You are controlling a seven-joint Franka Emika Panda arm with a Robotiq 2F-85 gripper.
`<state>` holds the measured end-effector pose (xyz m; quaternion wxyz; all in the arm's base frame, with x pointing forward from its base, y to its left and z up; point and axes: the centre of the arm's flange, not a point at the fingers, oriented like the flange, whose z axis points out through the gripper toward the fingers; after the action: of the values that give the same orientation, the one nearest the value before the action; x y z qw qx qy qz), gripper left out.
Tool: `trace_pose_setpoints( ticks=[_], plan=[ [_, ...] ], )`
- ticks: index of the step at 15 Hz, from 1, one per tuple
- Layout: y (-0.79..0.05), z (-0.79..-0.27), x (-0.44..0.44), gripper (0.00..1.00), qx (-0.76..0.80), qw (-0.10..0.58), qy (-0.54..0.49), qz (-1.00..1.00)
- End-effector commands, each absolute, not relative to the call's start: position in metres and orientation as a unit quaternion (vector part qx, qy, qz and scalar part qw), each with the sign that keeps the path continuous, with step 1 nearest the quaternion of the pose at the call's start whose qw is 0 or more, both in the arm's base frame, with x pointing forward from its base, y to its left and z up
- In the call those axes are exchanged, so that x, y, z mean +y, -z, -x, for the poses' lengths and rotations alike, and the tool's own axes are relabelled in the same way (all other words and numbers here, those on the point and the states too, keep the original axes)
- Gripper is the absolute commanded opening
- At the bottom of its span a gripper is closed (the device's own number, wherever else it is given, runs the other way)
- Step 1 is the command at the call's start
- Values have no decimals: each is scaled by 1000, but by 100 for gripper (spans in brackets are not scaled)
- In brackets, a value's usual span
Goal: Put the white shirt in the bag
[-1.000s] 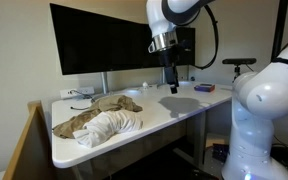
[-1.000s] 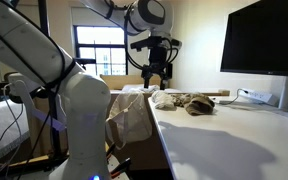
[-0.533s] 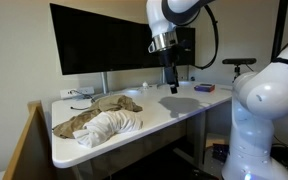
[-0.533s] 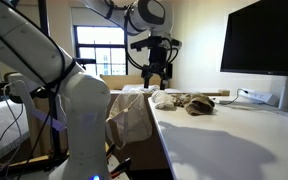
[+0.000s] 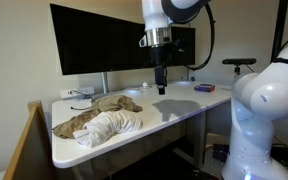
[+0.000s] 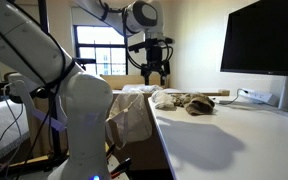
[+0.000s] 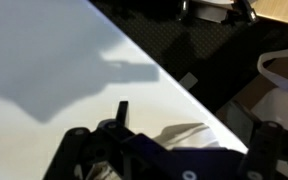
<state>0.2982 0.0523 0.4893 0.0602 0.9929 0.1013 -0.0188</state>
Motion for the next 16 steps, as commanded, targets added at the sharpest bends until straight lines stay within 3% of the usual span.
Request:
trace_pose_setpoints(
  ticks=[1,9,16],
  plan=[
    [-494,-305,114,100,147,67,-37,-986],
    [-508,-356,219,100,270,81,-113,-953],
    [-491,-428,250,100,383,115,-54,-915]
  ],
)
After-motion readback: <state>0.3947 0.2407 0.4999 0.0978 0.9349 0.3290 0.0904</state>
